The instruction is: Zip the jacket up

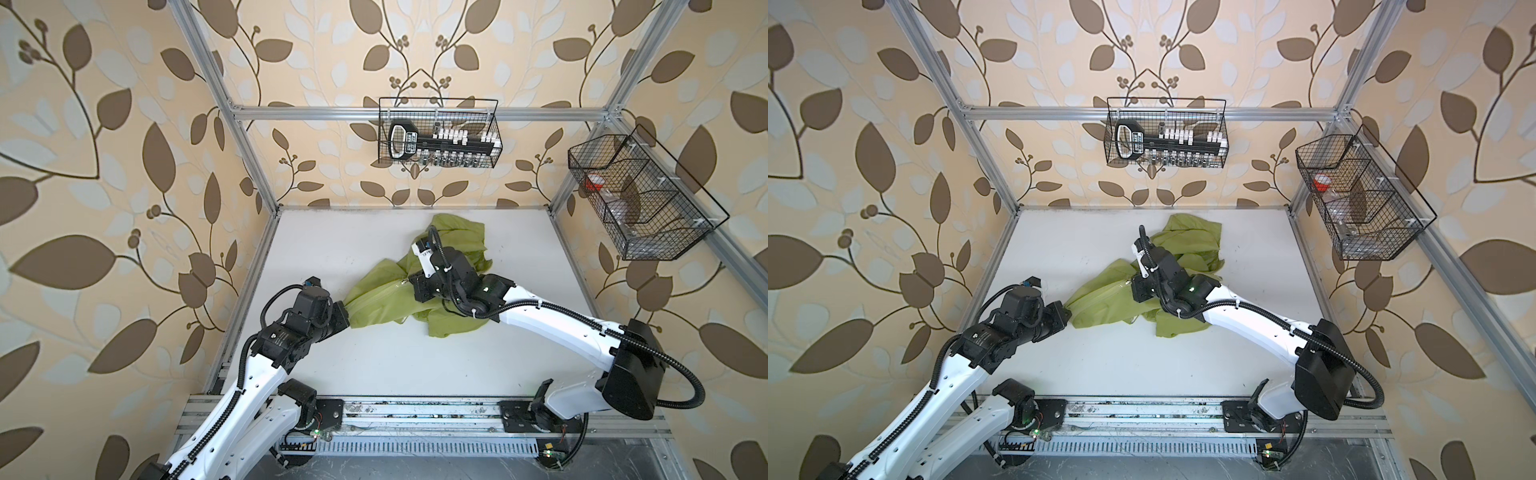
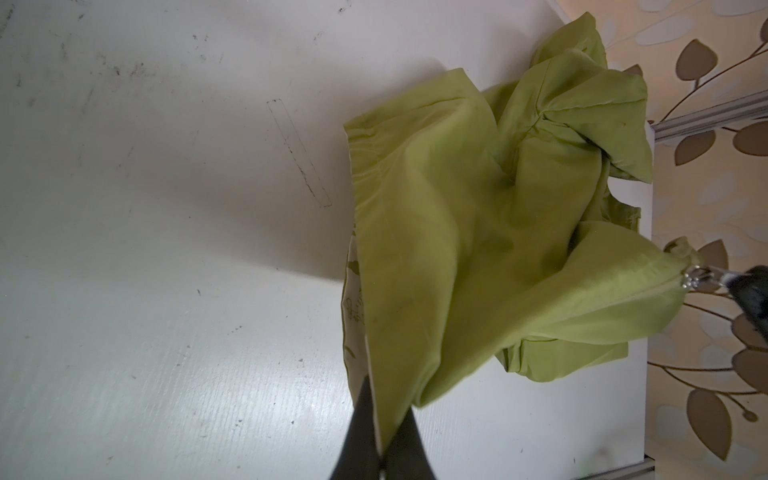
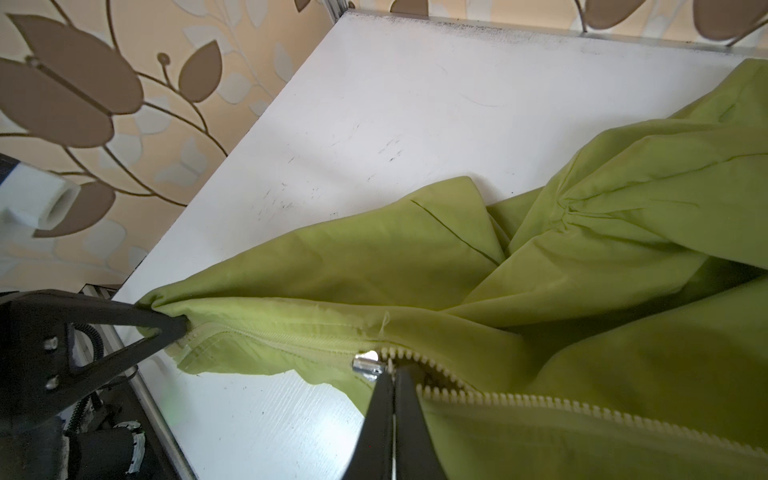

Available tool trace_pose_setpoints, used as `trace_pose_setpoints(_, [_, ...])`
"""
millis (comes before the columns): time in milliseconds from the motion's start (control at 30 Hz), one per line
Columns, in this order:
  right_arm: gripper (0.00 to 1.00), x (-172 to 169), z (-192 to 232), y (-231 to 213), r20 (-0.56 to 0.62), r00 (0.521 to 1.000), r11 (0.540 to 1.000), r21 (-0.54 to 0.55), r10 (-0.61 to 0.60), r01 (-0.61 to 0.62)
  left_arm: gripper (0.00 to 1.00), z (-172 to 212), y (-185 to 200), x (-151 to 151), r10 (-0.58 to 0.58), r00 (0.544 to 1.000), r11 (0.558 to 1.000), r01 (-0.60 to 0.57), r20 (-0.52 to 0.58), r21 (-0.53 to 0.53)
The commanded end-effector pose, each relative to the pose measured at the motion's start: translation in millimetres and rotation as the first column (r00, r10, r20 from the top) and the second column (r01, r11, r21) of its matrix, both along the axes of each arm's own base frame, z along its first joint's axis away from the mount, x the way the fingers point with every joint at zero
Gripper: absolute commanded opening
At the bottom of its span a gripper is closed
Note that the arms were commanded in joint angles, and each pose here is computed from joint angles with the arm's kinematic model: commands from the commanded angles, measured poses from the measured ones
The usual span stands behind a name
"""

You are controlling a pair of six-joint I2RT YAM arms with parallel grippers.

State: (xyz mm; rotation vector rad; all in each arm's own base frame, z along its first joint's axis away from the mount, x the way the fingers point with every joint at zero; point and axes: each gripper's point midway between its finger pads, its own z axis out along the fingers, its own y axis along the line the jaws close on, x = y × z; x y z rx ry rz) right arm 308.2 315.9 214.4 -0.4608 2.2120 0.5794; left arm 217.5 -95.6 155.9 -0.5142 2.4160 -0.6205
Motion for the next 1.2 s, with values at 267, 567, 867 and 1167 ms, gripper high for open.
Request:
trace_pose_setpoints(267, [0.00, 8, 10, -16, 0.044, 0.998, 0.999, -0.013, -0.048, 0.048, 0.00, 2, 13, -1, 0.041, 0.999, 0.998, -0.041, -0.003, 0.058])
trace_pose_setpoints(567, [0.00, 15, 13, -29, 0.039, 0.997, 0.998, -0.009, -0.067, 0.068, 0.00, 1, 13, -1, 0.045, 0.999, 0.998, -0.045, -0.005, 0.053])
trace_pose_setpoints(867, [0.00, 15, 16, -31, 0.045, 0.997, 0.998, -0.009, -0.068, 0.069, 0.00, 1, 13, -1, 0.044, 0.999, 0.998, -0.043, -0.004, 0.052])
trace_pose_setpoints(1167, [0.00, 20, 16, -40, 0.040, 0.995, 0.996, -0.001, -0.092, 0.092, 0.00, -1, 13, -2, 0.042, 0.999, 0.997, -0.041, -0.011, 0.060])
